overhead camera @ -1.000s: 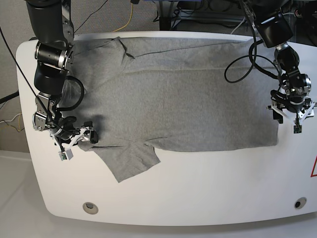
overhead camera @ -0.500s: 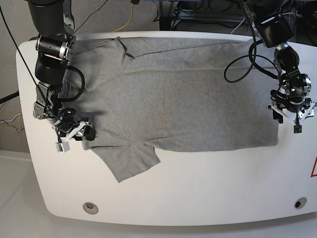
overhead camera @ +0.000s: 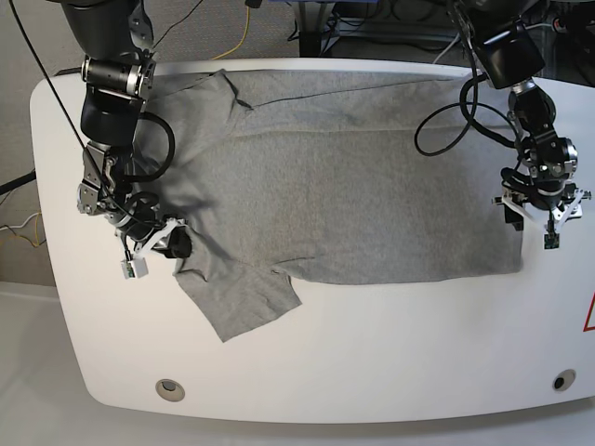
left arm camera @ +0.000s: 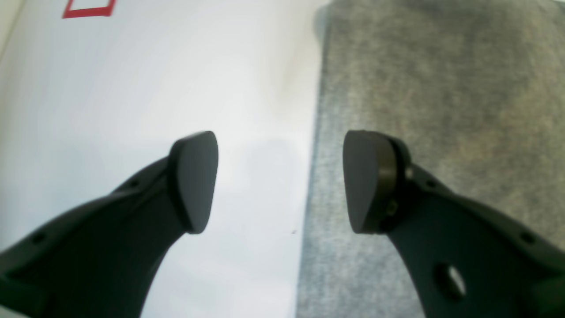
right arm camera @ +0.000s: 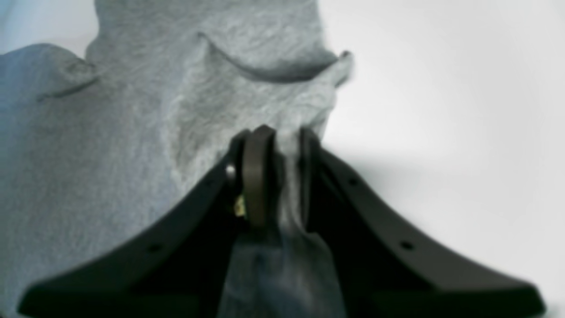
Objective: Fold the T-shirt properly
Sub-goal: 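Lower the right gripper and close it on the hem corner by the sleeve, then lower the left gripper and close it on the other hem corner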
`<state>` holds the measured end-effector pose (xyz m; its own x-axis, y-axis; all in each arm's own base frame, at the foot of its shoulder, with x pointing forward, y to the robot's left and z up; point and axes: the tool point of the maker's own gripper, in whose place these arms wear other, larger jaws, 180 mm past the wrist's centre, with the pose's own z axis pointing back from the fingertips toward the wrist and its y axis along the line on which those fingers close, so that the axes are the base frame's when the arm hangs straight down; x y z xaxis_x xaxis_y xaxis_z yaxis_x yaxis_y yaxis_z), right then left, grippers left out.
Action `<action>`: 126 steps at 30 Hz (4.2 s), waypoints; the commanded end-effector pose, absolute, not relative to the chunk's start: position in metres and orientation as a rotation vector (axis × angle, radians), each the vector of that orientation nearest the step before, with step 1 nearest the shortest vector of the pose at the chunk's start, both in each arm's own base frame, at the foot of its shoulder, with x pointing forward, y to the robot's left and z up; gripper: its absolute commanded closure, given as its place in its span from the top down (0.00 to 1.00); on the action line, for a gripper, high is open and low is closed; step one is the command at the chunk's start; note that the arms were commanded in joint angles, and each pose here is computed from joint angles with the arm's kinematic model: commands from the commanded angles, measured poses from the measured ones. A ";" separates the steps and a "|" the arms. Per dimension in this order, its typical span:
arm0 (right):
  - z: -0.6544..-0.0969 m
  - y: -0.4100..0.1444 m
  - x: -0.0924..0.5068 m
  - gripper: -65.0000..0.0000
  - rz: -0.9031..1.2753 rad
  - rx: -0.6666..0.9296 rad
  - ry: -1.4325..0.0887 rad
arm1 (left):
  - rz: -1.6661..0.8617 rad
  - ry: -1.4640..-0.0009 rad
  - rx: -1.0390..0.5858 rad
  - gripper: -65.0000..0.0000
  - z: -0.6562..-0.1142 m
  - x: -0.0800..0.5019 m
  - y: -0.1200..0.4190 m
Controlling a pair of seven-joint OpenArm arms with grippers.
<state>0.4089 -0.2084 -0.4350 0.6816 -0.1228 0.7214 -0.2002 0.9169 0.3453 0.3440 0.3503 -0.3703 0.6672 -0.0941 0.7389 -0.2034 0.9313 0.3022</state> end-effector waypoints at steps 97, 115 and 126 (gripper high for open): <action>-0.447 -0.258 0.386 0.14 0.093 0.286 -0.686 | 0.407 -1.002 -0.123 0.83 -0.397 0.427 0.335; -0.447 -0.258 0.386 0.14 0.092 0.286 -0.685 | 0.348 -0.992 -0.153 0.83 -0.399 0.438 0.307; -0.447 -0.258 0.386 0.14 0.090 0.288 -0.685 | 0.301 -1.001 -0.192 0.51 -0.395 0.440 0.297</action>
<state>0.3998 -0.2421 -0.4339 0.7052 -0.0771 0.7048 -0.1909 0.9367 0.2934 0.4317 0.2971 -0.4083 0.5190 0.3503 0.7797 -0.1903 0.9366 -0.2941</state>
